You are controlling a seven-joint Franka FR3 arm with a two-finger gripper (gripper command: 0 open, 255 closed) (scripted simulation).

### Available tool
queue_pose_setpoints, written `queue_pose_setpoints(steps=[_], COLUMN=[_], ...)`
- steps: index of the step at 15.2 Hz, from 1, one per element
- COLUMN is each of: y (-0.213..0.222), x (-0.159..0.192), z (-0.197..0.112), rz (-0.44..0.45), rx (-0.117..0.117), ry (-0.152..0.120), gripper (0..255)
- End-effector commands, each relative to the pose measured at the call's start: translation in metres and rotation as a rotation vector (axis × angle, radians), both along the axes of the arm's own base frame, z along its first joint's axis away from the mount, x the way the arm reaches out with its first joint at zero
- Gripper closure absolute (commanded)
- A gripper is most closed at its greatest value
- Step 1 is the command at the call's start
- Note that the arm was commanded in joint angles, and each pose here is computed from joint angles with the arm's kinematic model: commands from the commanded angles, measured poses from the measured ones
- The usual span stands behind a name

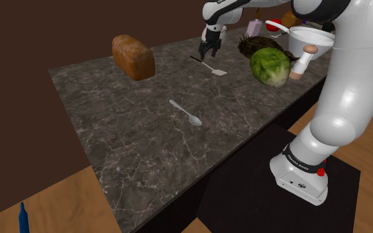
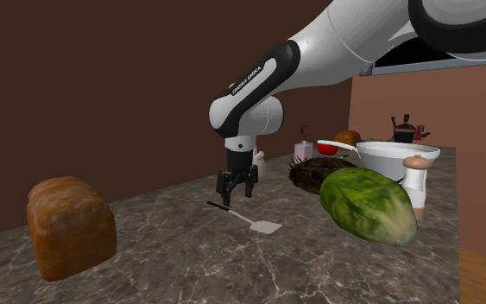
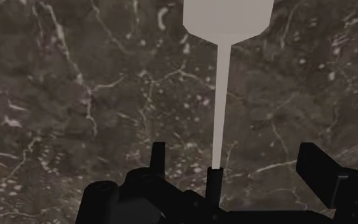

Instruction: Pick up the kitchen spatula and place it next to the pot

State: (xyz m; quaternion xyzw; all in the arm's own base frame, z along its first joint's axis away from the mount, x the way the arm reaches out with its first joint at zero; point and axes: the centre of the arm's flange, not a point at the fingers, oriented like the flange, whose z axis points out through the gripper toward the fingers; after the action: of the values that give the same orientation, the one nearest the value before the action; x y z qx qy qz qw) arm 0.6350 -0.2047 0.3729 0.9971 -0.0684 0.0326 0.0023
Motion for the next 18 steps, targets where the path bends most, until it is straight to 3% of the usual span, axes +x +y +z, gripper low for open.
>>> queue_pose_setpoints(steps=[1, 6, 13, 14, 18], y=[-0.001, -0.001, -0.001, -0.001, -0.001], x=[0.003, 0.005, 0.005, 0.005, 0.005], z=[-0.010, -0.034, -0.034, -0.034, -0.034], rz=[0.000, 0.000, 0.000, 0.000, 0.000], rx=[0.000, 0.000, 0.000, 0.000, 0.000], ry=[-0.001, -0.001, -0.001, -0.001, -0.001], gripper=[0, 0, 0, 255, 255])
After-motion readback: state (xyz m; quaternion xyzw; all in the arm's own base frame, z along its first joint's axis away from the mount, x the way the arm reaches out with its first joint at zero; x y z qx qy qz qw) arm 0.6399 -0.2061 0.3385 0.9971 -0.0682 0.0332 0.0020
